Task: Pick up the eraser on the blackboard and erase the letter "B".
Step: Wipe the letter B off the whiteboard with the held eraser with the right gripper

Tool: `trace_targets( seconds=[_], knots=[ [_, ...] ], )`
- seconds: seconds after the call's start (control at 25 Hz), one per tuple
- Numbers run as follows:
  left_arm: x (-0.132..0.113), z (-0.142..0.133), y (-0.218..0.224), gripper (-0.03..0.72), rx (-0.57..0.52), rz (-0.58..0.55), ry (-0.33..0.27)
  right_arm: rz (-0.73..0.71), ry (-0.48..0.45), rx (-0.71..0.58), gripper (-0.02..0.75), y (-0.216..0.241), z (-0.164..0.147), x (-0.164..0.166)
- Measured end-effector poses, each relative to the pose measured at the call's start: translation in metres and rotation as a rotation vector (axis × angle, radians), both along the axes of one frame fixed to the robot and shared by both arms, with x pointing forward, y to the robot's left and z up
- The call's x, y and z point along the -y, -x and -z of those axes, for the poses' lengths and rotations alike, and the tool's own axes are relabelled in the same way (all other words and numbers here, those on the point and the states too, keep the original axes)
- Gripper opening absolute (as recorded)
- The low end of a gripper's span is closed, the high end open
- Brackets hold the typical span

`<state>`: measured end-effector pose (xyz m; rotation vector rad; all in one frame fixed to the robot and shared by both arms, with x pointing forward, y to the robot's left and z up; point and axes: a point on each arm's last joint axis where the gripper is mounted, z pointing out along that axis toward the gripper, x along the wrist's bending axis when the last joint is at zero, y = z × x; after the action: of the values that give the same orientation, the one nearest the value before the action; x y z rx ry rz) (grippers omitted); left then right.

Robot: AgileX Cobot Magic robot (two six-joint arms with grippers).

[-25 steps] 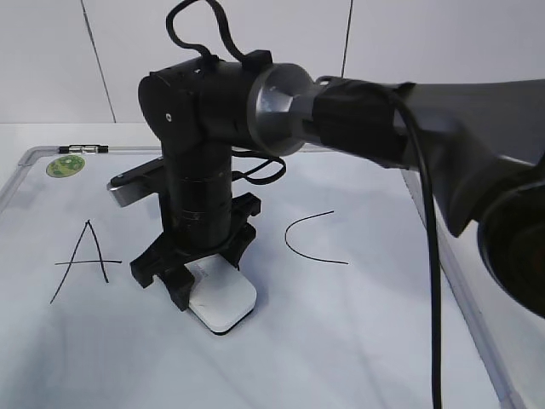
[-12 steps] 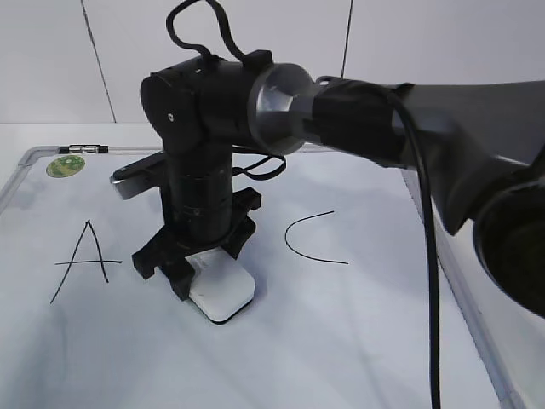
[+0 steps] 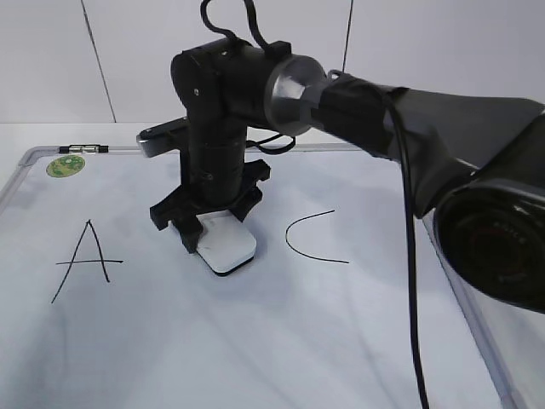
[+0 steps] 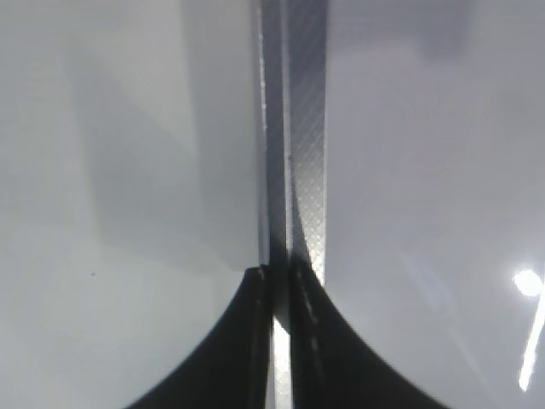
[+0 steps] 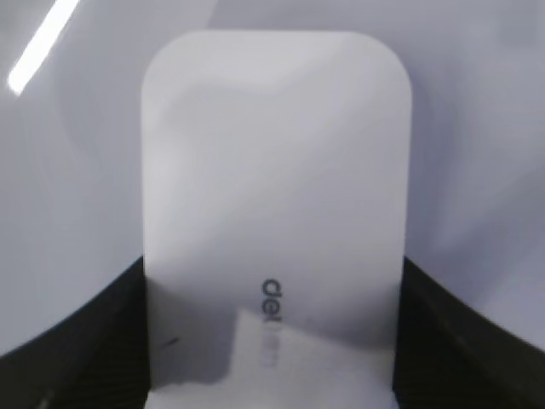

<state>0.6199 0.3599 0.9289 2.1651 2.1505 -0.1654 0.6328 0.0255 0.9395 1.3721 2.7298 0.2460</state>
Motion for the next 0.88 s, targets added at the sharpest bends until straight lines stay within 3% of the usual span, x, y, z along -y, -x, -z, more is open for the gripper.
trace_targets(
  seconds=[0.64, 0.88],
  knots=[
    [0.002, 0.0, 0.001, 0.013, -0.009, -0.011, 0.021, 0.162, -0.04, 0.081, 0.535, -0.059, 0.003, 0.056],
    [0.002, 0.001, 0.001, 0.013, -0.013, -0.014, 0.024, 0.171, -0.034, 0.091, 0.534, -0.062, 0.002, 0.059]
  ],
)
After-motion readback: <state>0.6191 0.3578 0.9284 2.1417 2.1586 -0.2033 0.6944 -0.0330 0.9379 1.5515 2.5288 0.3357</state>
